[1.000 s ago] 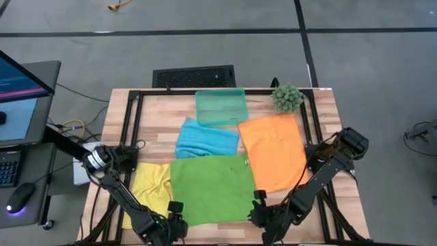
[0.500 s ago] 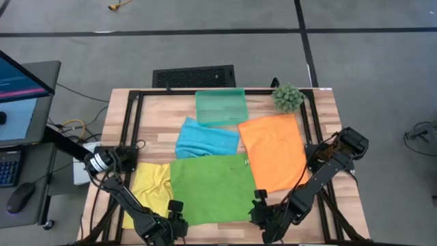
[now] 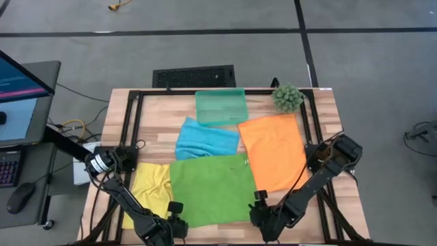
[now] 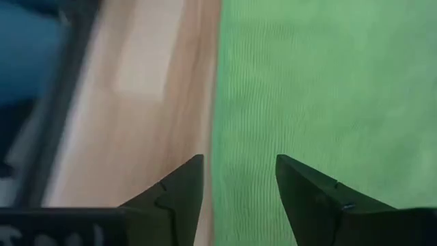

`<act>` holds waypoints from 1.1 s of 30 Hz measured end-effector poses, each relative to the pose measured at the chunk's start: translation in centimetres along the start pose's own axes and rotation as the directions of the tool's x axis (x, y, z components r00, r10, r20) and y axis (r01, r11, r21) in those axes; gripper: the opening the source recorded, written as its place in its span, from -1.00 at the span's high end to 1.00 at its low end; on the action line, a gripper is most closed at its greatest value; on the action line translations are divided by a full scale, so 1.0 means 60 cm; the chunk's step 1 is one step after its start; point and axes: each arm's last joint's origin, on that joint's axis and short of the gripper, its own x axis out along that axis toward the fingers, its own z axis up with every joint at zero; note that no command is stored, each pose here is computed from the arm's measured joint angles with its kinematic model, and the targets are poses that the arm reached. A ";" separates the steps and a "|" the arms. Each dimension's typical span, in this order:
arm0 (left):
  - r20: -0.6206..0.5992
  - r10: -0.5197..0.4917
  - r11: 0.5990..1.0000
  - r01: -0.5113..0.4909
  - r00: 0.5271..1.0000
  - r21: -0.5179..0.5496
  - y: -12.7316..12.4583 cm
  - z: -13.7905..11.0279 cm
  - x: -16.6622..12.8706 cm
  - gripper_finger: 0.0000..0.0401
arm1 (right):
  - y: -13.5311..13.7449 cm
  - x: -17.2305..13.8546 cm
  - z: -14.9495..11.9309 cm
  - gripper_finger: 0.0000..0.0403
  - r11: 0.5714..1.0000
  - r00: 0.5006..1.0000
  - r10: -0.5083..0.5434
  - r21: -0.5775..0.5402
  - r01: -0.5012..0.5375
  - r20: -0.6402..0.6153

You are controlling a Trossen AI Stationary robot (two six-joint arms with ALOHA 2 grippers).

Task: Roll microfiber towels into tight, uniform cylinder then place into a basket
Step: Roll the green microfiber cloth

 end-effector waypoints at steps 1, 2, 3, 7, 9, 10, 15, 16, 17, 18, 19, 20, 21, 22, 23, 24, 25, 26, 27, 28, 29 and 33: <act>-0.001 0.001 1.000 -0.001 1.000 0.000 0.000 0.000 0.000 0.97 | 0.002 0.009 -0.003 0.00 1.000 1.000 0.003 -0.002 -0.003 -0.011; -0.002 0.002 1.000 -0.002 1.000 0.000 0.000 0.000 0.000 0.96 | 0.004 0.018 -0.006 0.01 1.000 1.000 0.010 -0.001 -0.010 -0.027; -0.001 0.004 1.000 -0.004 1.000 0.000 0.001 0.000 0.001 0.95 | 0.006 0.025 -0.010 0.01 1.000 0.999 0.017 0.004 -0.017 -0.046; -0.002 0.006 1.000 -0.006 1.000 0.000 0.001 -0.001 0.001 0.96 | 0.007 0.038 -0.012 0.04 0.998 0.995 0.046 0.046 -0.042 -0.085; -0.003 0.006 1.000 -0.006 1.000 0.001 0.001 -0.001 0.001 0.98 | 0.006 0.038 -0.012 0.05 0.996 0.995 0.049 0.073 -0.042 -0.090; -0.003 0.007 1.000 -0.007 1.000 0.001 0.001 -0.001 0.001 0.99 | 0.004 0.040 -0.010 0.07 0.995 0.995 0.046 0.094 -0.037 -0.090; -0.003 0.007 1.000 -0.007 1.000 0.001 0.000 0.001 -0.001 0.98 | -0.007 0.037 -0.004 0.29 0.986 0.994 0.050 0.166 -0.033 -0.094; -0.003 0.006 1.000 -0.006 1.000 0.003 0.000 0.003 -0.002 0.98 | -0.009 0.037 -0.004 0.37 0.985 0.994 0.048 0.169 -0.031 -0.097; -0.004 0.007 1.000 -0.007 1.000 0.007 -0.001 0.005 -0.004 0.98 | -0.011 0.038 -0.003 0.45 0.985 0.994 0.045 0.171 -0.028 -0.099; -0.006 0.006 1.000 -0.005 1.000 0.016 -0.002 0.008 -0.006 0.99 | -0.013 0.039 -0.003 0.55 0.984 0.994 0.045 0.175 -0.027 -0.100; -0.013 0.009 1.000 -0.009 1.000 0.027 -0.003 0.011 -0.009 0.99 | -0.015 0.039 -0.002 0.65 0.984 0.994 0.045 0.178 -0.027 -0.100; -0.023 0.018 0.999 -0.017 1.000 0.034 -0.002 0.013 -0.012 0.99 | -0.016 0.040 -0.001 0.75 0.983 0.994 0.047 0.180 -0.029 -0.100; -0.035 0.027 0.999 -0.026 0.999 0.039 -0.001 0.015 -0.017 0.99 | -0.016 0.040 0.000 0.85 0.984 0.994 0.049 0.178 -0.030 -0.100; -0.041 0.032 0.999 -0.031 0.999 0.036 -0.001 0.018 -0.022 0.99 | -0.017 0.040 0.000 0.92 0.986 0.994 0.049 0.165 -0.032 -0.099; -0.047 0.038 0.999 -0.036 0.998 0.030 -0.001 0.020 -0.026 0.99 | -0.015 0.039 0.002 0.94 0.988 0.994 0.047 0.149 -0.032 -0.096; -0.059 0.048 0.999 -0.046 0.997 0.027 0.000 0.021 -0.029 1.00 | -0.012 0.037 0.003 0.94 0.991 0.995 0.037 0.134 -0.025 -0.091; -0.074 0.054 0.998 -0.052 0.996 0.031 0.001 0.021 -0.033 1.00 | -0.008 0.036 0.004 0.92 0.993 0.996 0.022 0.122 -0.011 -0.085; -0.080 0.050 0.998 -0.047 0.996 0.034 0.000 0.023 -0.036 1.00 | -0.005 0.033 0.006 0.92 0.994 0.996 0.011 0.112 -0.002 -0.085; -0.073 0.040 0.999 -0.038 0.996 0.036 -0.002 0.027 -0.040 1.00 | -0.003 0.030 0.009 0.92 0.994 0.996 0.005 0.105 0.004 -0.090; -0.066 0.034 0.999 -0.031 0.997 0.041 -0.004 0.033 -0.046 1.00 | 0.000 0.025 0.012 0.93 0.995 0.995 0.000 0.099 0.010 -0.095; -0.065 0.033 0.998 -0.030 0.997 0.046 -0.005 0.038 -0.053 1.00 | 0.004 0.020 0.017 0.95 0.996 0.996 -0.007 0.092 0.015 -0.092; -0.079 0.046 0.998 -0.042 0.996 0.054 -0.005 0.054 -0.081 1.00 | 0.024 -0.009 0.030 0.96 0.997 0.995 -0.056 0.055 0.060 -0.079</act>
